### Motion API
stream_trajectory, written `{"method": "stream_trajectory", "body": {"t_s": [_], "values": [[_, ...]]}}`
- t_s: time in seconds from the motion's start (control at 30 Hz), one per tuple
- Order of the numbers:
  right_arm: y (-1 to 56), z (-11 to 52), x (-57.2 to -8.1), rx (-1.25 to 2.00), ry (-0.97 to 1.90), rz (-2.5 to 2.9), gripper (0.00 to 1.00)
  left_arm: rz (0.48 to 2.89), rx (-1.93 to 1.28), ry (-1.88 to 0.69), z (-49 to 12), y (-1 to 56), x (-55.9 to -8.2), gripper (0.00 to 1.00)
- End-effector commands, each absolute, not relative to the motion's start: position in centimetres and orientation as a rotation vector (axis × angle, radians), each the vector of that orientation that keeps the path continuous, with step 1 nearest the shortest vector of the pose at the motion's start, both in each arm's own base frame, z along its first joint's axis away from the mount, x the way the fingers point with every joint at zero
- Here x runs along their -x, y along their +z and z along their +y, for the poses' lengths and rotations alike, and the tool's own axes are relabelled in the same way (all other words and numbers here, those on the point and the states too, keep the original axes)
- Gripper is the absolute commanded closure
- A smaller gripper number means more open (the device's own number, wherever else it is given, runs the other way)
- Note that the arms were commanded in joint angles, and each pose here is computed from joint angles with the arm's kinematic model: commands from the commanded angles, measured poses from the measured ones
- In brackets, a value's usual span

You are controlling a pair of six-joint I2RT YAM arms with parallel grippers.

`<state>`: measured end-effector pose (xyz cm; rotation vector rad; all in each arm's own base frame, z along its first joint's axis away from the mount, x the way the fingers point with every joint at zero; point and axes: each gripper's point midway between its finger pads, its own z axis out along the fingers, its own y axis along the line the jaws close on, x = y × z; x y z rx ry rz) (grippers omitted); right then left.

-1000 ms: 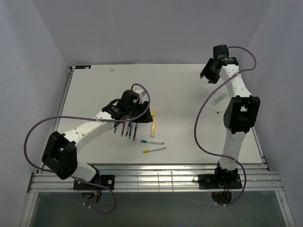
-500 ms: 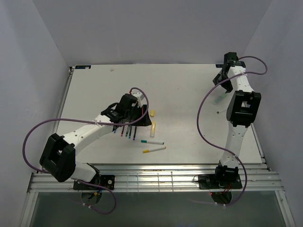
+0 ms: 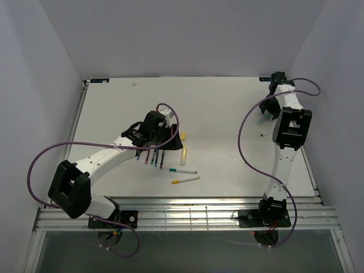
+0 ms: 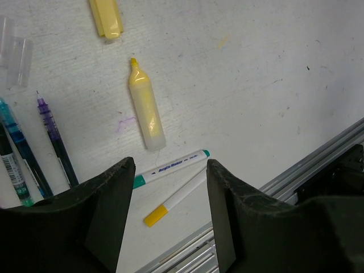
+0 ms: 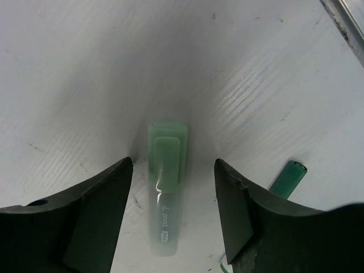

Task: Open the pen caps

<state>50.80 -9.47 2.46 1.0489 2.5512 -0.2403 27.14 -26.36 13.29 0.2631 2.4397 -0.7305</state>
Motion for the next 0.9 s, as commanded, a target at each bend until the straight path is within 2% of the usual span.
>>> {"method": "stream_trajectory", "body": {"t_s": [0.0,0.17,0.27,0.4,0.47,0.6,0.63,0.7,0.83,0.87], "values": [[2.9,-10.7,-51.7,-1.058,-0.269,2.508,0.35,2.412,-0.249,-0.732,-26.1,14.5,-27.5,0.36],[2.0,-10.7,-51.4,-1.053,-0.266,2.537,0.48,2.431,-0.224,-0.737,-26.1,14.1,-27.4,0.36],[1.5,-10.4,-51.2,-1.042,-0.247,2.561,0.60,2.431,-0.210,-0.749,-26.1,14.2,-27.2,0.36],[2.4,-9.3,-52.3,-1.007,-0.162,2.560,0.86,2.430,-0.201,-0.755,-25.9,14.7,-26.9,0.37],[4.1,-8.1,-53.5,-0.975,-0.099,2.537,0.91,2.423,-0.202,-0.770,-26.2,15.6,-27.1,0.38],[10.8,-4.3,-56.0,-0.892,0.095,2.432,0.92,2.428,-0.221,-0.820,-27.0,17.1,-27.1,0.37],[14.0,-2.3,-55.9,-0.881,0.162,2.387,0.92,2.429,-0.232,-0.853,-27.3,17.5,-26.9,0.35],[16.6,1.4,-55.4,-0.816,0.290,2.362,0.92,2.425,-0.225,-0.905,-27.7,18.4,-26.9,0.34],[22.3,12.7,-51.0,-0.508,0.526,2.370,0.92,2.426,-0.233,-1.046,-28.8,19.9,-26.3,0.34],[21.8,14.5,-49.5,-0.458,0.563,2.414,0.92,2.431,-0.252,-1.103,-29.1,20.2,-25.8,0.34]]}}
